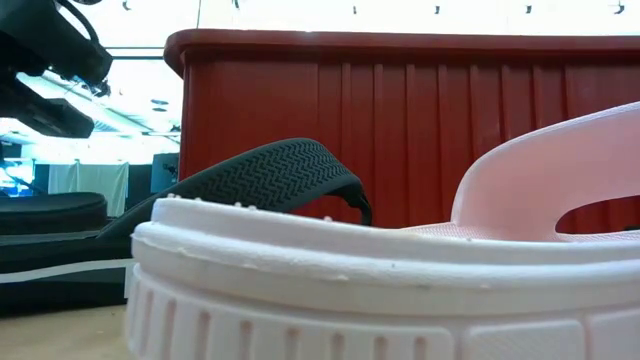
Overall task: Pick and place slides into bin
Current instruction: Put the black slide into the red bin
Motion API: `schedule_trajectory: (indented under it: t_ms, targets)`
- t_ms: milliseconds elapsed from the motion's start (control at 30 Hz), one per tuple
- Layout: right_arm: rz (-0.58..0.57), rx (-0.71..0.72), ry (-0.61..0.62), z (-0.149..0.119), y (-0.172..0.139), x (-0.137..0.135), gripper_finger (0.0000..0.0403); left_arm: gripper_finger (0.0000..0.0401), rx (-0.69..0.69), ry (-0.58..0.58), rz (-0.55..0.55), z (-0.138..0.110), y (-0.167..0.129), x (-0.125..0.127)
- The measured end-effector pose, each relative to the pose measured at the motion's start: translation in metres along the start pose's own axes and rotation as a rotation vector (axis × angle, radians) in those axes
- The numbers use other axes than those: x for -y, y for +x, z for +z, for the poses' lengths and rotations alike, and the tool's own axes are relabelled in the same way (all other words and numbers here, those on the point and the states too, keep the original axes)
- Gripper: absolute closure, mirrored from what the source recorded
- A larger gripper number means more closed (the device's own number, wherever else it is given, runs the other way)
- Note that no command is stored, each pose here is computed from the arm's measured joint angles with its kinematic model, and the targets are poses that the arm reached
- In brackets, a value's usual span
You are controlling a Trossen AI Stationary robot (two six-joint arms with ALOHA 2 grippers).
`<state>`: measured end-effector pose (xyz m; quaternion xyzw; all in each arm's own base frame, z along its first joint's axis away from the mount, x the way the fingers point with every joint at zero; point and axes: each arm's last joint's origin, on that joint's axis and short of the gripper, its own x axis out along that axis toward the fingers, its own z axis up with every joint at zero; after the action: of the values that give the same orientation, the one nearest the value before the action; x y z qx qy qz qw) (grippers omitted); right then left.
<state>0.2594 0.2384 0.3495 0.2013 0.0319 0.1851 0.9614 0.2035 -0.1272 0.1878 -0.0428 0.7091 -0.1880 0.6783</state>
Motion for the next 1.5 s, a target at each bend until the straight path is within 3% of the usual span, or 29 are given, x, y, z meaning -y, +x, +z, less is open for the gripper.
schedule_trajectory:
  t_ms: [133, 267, 433, 533, 700, 900, 1033, 1167, 1333, 1500]
  targets:
    - [0.0, 0.0, -0.015, 0.0, 0.0, 0.0, 0.0311, 0.0386, -0.011, -0.08, -0.032, 0.0, -0.001, 0.001]
    - [0.001, 0.0, -0.018, 0.0, 0.0, 0.0, 0.0311, 0.0388, 0.002, -0.204, -0.115, 0.008, -0.014, 0.012]
    - [-0.019, 0.018, -0.049, 0.004, -0.001, -0.001, 0.0311, 0.039, 0.125, -0.264, -0.187, 0.027, -0.056, 0.044]
    - [-0.032, 0.048, -0.119, 0.013, -0.004, -0.002, 0.0311, 0.039, 0.24, -0.337, -0.157, 0.034, -0.094, 0.061]
    - [-0.052, 0.106, -0.247, 0.033, -0.018, -0.004, 0.0311, 0.039, 0.615, -0.419, 0.0, 0.034, -0.173, 0.086]
    - [-0.041, 0.195, -0.342, 0.067, -0.046, -0.005, 0.0311, 0.039, 1.244, -0.595, 0.244, 0.023, -0.258, 0.095]
    - [-0.027, 0.267, -0.311, 0.091, -0.069, -0.005, 0.0311, 0.039, 1.576, -0.744, 0.418, 0.031, -0.288, 0.083]
    - [-0.02, 0.305, -0.294, 0.11, -0.093, -0.002, 0.0311, 0.039, 1.784, -0.802, 0.451, 0.066, -0.302, 0.062]
    - [-0.019, 0.317, -0.288, 0.129, -0.126, 0.004, 0.0311, 0.039, 1.895, -0.851, 0.493, 0.124, -0.294, 0.017]
    - [-0.026, 0.376, -0.256, 0.148, -0.157, 0.011, 0.0311, 0.039, 1.977, -1.128, 0.412, 0.176, -0.266, -0.056]
